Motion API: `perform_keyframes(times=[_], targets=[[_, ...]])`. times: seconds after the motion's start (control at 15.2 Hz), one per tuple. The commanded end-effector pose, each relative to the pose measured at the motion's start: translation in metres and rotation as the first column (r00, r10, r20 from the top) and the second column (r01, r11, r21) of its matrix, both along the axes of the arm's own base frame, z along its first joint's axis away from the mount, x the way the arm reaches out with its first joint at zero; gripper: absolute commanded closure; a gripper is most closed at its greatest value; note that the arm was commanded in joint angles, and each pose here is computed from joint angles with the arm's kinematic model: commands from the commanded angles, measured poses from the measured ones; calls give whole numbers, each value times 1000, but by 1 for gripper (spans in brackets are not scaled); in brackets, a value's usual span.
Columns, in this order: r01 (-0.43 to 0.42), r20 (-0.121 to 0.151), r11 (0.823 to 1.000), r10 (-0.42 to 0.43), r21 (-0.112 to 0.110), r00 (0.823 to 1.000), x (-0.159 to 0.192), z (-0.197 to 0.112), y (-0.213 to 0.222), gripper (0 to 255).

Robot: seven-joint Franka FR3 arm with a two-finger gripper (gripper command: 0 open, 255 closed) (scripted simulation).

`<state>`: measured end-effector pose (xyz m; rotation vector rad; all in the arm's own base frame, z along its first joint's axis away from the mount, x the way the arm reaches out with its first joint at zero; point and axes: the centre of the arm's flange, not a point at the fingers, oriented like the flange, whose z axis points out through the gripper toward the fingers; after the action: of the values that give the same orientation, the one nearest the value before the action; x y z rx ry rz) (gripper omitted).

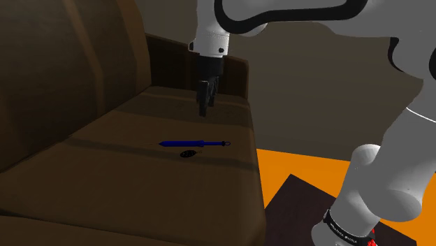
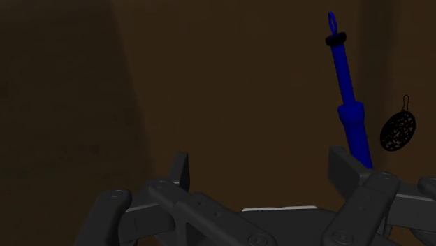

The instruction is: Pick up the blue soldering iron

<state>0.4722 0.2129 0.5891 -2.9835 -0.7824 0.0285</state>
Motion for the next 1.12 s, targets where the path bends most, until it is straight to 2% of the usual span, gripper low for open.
perform_keyframes(times=[0.0, 0.26, 0.53, 0.59, 1.06], targets=[[-63, -17, 998, 63, 8, 998, 8, -4, 27, 0], [-183, -48, 983, 184, 26, 982, 18, -12, 78, 0], [-300, -77, 953, 303, 48, 950, 20, -19, 131, 0], [-312, -80, 949, 316, 51, 946, 20, -20, 136, 0], [-312, -80, 949, 316, 51, 946, 20, -60, 136, 0]])
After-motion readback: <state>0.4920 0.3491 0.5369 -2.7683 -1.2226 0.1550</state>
